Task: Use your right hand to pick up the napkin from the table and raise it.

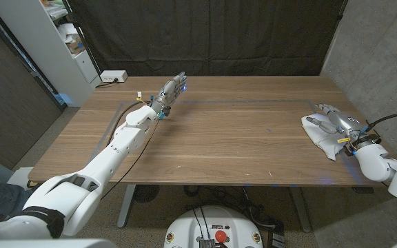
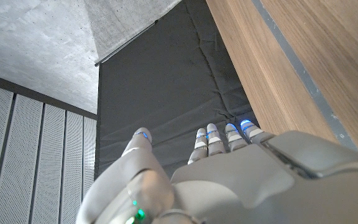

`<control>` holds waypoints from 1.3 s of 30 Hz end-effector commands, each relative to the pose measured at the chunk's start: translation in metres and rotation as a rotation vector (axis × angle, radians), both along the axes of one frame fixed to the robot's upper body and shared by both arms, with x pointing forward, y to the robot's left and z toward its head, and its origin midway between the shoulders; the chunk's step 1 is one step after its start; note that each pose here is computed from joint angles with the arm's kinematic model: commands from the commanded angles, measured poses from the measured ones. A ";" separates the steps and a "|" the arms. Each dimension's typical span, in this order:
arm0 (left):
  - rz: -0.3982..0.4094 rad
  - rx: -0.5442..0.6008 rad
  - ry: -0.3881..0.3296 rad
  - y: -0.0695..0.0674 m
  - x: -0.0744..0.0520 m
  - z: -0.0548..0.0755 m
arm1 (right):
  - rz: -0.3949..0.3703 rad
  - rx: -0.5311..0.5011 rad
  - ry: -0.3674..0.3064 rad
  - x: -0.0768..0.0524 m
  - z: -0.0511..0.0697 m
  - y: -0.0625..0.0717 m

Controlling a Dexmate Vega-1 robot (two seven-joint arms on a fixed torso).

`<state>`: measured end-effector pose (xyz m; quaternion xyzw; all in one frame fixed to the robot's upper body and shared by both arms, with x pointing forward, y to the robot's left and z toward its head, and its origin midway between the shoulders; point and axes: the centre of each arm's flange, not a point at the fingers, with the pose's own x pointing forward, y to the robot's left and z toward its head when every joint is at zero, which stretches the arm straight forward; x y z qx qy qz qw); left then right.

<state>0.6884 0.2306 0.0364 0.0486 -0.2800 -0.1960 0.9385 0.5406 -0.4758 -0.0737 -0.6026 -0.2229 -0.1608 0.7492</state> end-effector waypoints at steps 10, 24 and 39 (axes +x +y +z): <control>0.007 0.005 0.010 -0.003 0.001 0.000 | -0.022 0.006 0.047 0.010 -0.014 -0.008; 0.006 0.011 0.020 -0.005 0.002 0.000 | -0.042 0.006 0.085 0.016 -0.026 -0.011; 0.008 0.001 0.011 -0.006 0.003 -0.001 | -0.059 0.019 0.131 0.025 -0.035 -0.015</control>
